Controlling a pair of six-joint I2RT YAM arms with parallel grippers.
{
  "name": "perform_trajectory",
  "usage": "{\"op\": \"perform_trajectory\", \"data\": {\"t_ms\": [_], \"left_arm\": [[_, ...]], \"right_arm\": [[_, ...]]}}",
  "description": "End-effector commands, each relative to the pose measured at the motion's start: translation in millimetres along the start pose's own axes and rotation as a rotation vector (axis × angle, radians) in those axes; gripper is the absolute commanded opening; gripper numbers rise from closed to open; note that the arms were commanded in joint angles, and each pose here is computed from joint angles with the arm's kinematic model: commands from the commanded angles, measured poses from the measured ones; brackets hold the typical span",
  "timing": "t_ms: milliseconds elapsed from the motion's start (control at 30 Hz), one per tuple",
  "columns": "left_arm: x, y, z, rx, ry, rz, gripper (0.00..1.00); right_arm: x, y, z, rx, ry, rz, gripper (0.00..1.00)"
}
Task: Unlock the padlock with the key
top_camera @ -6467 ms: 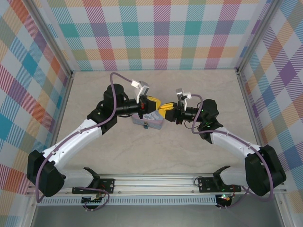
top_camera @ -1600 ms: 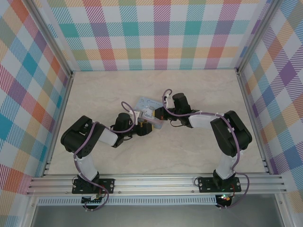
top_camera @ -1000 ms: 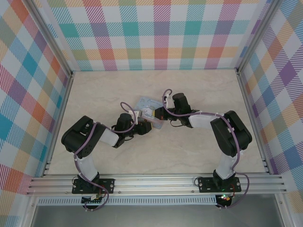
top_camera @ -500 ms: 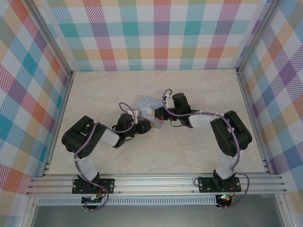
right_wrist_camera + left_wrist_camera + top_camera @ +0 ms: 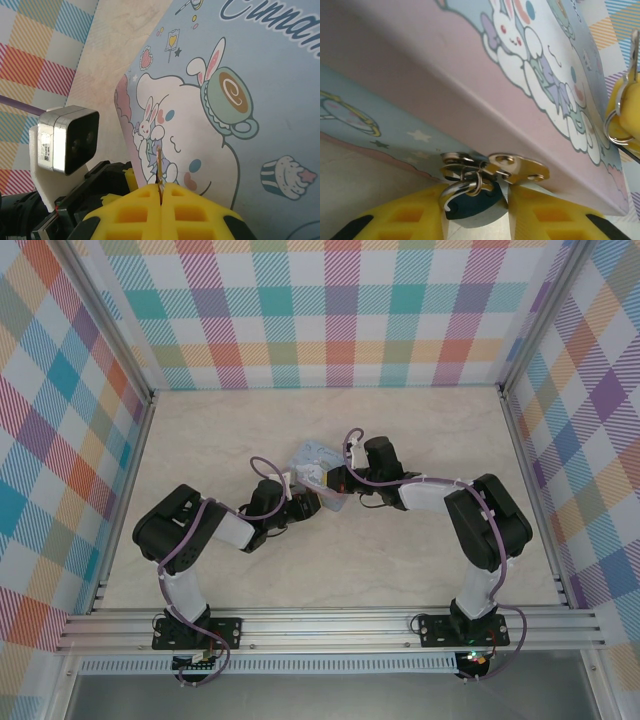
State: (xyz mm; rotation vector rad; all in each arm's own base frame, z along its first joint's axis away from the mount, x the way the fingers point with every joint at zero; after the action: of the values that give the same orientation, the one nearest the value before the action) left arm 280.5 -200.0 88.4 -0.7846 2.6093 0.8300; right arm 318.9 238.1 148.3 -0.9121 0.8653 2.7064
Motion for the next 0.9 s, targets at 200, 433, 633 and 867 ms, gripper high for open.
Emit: {"op": "perform_trajectory", "data": {"t_ms": [200,433,633,867], "left_arm": [[-15,-4,-20,0.049,0.031,-0.090,0.28],[-18,5,-32,0.038,0.049,-0.104,0.26],[-18,5,-35,0.052,0.061,-0.103,0.12],[-20,4,-39,0.061,0.074,-0.105,0.10]], "right_arm": [[19,-4,-1,0.032,0.006,0.091,0.03],[-7,14,20,0.012,0.118,0.021,0.04],[-3,34,26,0.006,0.140,-0.026,0.04],[16,47,24,0.017,0.139,-0.017,0.04]]}}
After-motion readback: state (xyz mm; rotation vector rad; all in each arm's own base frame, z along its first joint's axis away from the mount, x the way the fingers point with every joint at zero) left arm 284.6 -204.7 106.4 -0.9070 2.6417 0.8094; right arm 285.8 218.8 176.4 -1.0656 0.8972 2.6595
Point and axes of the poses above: each hand's point on the last joint's axis, 136 mm out from that joint toward the fingers, its own y axis back along the fingers, its own z axis along the line the jaws close on, x = y × z, the point moved 10 cm from there along y, back along the fingers, and after that the axes turned 8 degrees about y, right-handed, at the moved point
